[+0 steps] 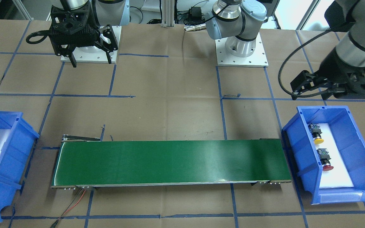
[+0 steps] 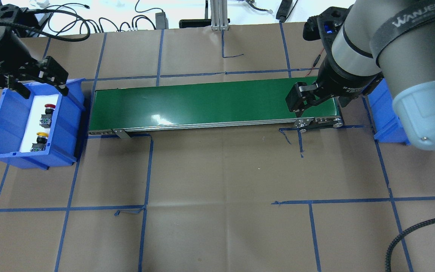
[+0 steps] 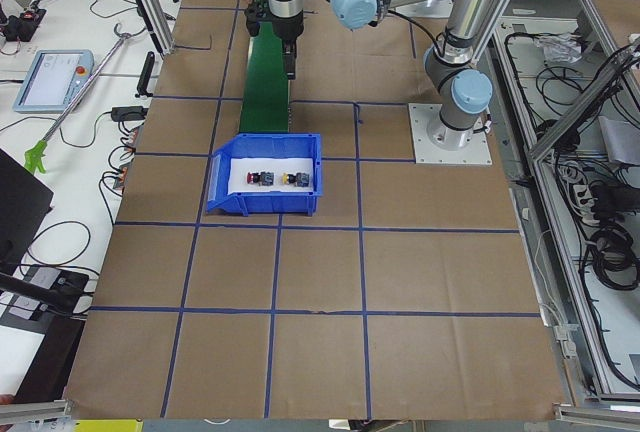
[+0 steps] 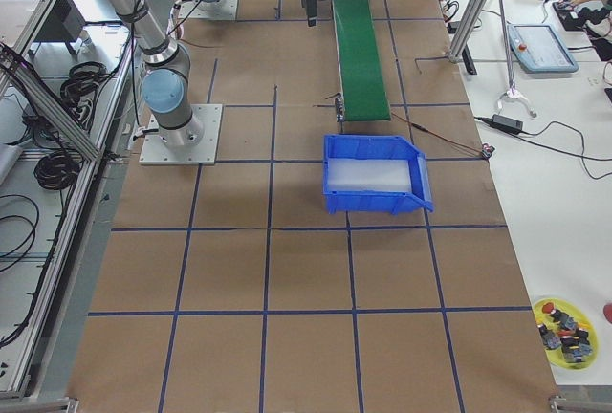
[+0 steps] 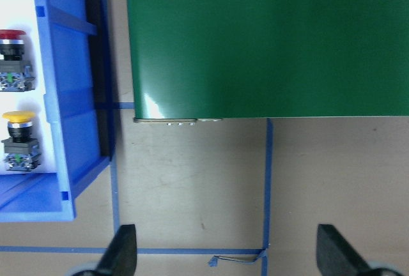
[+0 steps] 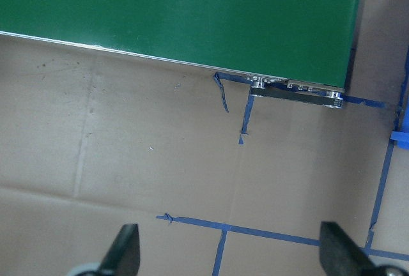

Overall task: Transport two buttons from left to right
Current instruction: 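Lower the left gripper onto the yellow-capped button in the bin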

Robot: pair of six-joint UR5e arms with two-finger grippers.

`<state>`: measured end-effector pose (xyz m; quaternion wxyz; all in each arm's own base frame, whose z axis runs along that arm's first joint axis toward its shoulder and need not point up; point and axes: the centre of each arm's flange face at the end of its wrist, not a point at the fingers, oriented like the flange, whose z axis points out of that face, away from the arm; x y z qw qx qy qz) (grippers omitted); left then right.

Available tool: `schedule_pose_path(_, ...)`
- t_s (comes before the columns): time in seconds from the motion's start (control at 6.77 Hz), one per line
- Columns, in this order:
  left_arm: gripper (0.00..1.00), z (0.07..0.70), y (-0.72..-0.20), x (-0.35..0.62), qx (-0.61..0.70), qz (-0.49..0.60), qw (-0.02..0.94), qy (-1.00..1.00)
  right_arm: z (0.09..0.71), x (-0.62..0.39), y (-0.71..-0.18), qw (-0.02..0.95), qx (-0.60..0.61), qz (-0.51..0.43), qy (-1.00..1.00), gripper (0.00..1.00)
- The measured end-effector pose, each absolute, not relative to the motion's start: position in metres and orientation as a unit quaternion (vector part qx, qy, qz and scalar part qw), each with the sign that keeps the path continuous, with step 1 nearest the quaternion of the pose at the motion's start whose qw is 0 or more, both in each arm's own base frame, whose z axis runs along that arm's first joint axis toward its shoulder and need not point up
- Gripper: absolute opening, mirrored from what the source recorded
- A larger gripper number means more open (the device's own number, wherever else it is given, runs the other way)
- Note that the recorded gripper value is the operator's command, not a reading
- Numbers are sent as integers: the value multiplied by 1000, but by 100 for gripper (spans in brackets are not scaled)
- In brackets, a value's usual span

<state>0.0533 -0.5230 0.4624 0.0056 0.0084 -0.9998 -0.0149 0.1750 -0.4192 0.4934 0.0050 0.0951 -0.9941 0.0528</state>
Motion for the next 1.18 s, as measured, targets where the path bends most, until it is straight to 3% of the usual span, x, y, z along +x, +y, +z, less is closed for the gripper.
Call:
schedule_pose_path(0.59, 100, 428, -514, 187, -11, -19, 15, -1000, 493, 175, -419, 5, 95, 53, -994, 100)
schedule_pose_path(1.18, 100, 347, -538, 222, -18, 2, 5, -1000, 493, 175, -419, 5, 95, 53, -994, 100)
